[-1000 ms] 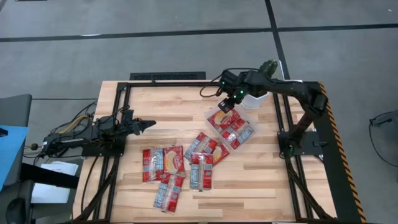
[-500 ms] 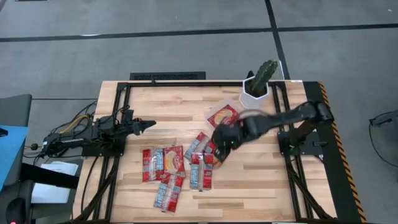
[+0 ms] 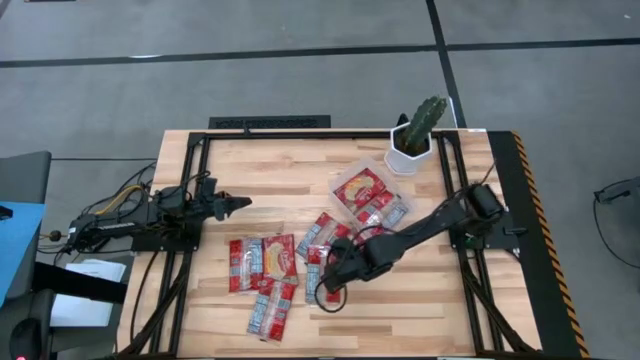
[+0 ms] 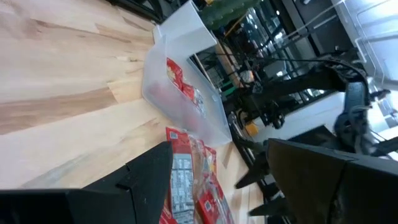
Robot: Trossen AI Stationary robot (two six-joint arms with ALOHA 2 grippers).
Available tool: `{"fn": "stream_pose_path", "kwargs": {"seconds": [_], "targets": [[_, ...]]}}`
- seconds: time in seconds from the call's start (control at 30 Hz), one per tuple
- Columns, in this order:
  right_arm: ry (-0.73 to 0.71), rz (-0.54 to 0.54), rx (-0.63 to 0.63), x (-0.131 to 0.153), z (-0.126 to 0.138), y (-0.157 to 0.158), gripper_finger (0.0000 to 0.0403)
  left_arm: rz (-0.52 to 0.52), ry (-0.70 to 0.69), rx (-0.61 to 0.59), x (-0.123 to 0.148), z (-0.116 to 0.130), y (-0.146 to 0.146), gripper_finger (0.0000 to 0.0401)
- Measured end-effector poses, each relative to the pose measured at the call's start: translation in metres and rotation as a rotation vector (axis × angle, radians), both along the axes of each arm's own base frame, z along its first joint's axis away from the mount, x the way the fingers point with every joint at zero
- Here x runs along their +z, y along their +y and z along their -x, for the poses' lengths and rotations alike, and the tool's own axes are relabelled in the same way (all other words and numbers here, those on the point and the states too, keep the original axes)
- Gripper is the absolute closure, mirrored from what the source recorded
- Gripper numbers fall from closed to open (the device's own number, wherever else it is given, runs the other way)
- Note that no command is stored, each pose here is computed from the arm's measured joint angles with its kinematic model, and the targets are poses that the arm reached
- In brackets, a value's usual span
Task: Sort popcorn bags into baskets
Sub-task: Put the red popcorn pack into the transparent bin
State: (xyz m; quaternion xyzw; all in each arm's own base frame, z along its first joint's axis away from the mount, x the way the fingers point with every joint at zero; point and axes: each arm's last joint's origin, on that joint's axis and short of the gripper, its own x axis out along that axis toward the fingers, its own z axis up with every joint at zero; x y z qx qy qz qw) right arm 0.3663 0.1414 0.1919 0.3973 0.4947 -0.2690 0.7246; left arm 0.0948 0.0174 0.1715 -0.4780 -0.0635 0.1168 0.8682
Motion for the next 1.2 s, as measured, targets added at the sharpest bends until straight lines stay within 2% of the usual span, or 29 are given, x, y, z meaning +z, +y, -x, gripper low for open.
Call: {"fn": "stream_pose_path", "kwargs": {"seconds": [0.2,0.33,0.43,0.57,0.8,0.87,1.0,1.1,1.2], "targets": [[0.037,-0.01,-0.062,-0.033,-0.012,0.001,0.0081,0.006,0.002,-0.017,0.0,0.0,0.0,0.0153],[-0.051,-0.07,-0.04,-0.047,-0.027,0.008,0.0082,0.006,0.002,-0.017,0.0,0.0,0.0,0.0153],[-0.046,-0.089,-0.053,-0.057,-0.032,0.008,0.0098,0.005,0.003,-0.017,0.0,0.0,-0.001,0.0153],[-0.016,-0.098,-0.072,-0.065,-0.032,0.007,0.0165,0.005,0.003,-0.017,0.0,0.0,0.0,0.0153],[-0.041,-0.104,-0.002,-0.059,-0.035,0.001,0.0371,0.006,0.002,-0.012,0.0,0.0,0.0,0.0153],[-0.051,-0.1,0.01,-0.054,-0.035,-0.001,0.0385,0.006,0.002,-0.012,0.0,0.0,0.0,0.0153],[-0.05,-0.108,-0.007,-0.041,-0.031,-0.006,0.038,0.006,0.002,-0.011,0.0,0.0,0.0,0.0153],[-0.091,-0.111,0.0,-0.023,-0.029,-0.009,0.0394,0.005,0.003,-0.01,0.0,0.0,0.0,0.0153],[-0.131,-0.102,-0.011,-0.002,-0.024,-0.013,0.0392,0.004,0.003,-0.01,0.0,0.0,0.0,0.0153]]}}
